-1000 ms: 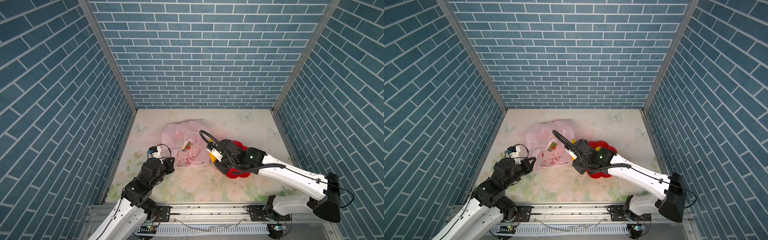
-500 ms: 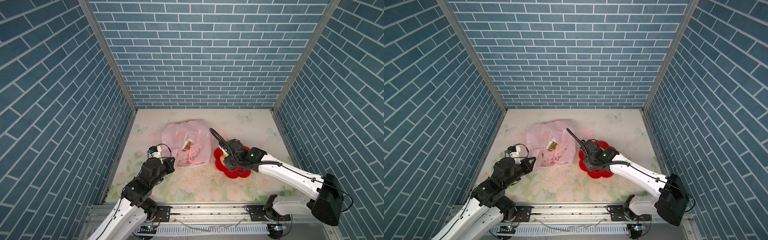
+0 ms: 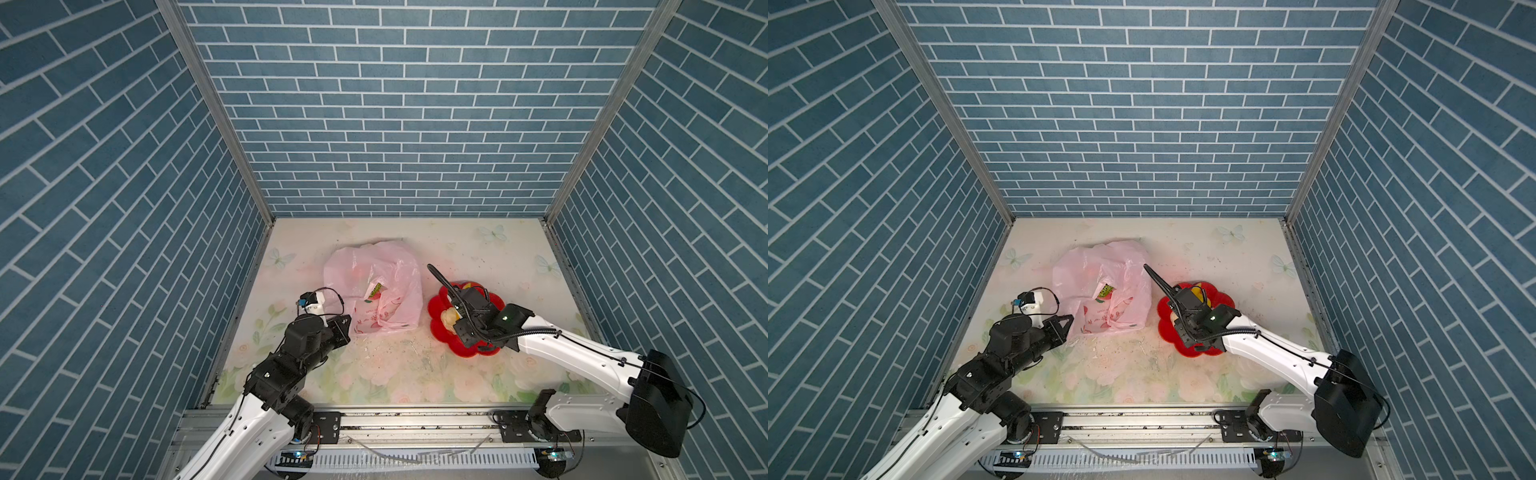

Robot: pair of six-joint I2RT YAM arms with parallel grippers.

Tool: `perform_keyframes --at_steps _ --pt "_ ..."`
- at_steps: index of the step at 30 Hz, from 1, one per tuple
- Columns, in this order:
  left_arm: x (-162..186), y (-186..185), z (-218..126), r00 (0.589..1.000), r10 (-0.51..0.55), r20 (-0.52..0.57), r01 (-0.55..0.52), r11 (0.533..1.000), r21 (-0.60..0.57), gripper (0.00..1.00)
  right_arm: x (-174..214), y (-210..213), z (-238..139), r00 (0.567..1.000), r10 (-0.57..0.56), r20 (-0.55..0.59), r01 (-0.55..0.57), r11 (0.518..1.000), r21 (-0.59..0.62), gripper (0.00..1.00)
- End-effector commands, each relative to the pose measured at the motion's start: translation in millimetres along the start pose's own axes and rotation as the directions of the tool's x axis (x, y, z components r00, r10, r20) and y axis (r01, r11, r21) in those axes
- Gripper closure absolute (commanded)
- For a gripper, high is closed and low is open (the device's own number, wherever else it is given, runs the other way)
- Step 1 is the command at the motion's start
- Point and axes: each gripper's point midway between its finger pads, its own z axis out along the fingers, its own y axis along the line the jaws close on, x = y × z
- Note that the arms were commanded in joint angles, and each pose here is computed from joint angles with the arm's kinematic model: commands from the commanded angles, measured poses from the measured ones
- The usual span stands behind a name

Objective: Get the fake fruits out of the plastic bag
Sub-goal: 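Lower the banana onto the red plate and open the right gripper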

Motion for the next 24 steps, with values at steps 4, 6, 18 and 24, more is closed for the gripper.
perform_keyframes --at_steps 4,6,18,24 --pt "-9 -13 -3 1.0 0.015 0.016 -0.016 0.999 0.037 0.99 8 -8 3 0.998 0.058 0.006 -0.058 0.998 0.026 0.91" --pt "-9 -13 -3 1.0 0.014 0.017 -0.015 0.999 0.036 0.99 8 -8 2 0.998 0.058 0.013 -0.058 0.998 0.018 0.91" --pt "-9 -13 -4 1.0 0.011 0.02 -0.012 0.999 0.038 0.99 -12 -12 -21 0.993 0.052 0.103 -0.053 0.999 0.006 0.9" --pt "-10 -14 -5 1.0 0.011 0.023 -0.012 0.999 0.04 0.99 -1 -16 -11 0.997 0.044 0.067 -0.047 0.998 0.034 0.9"
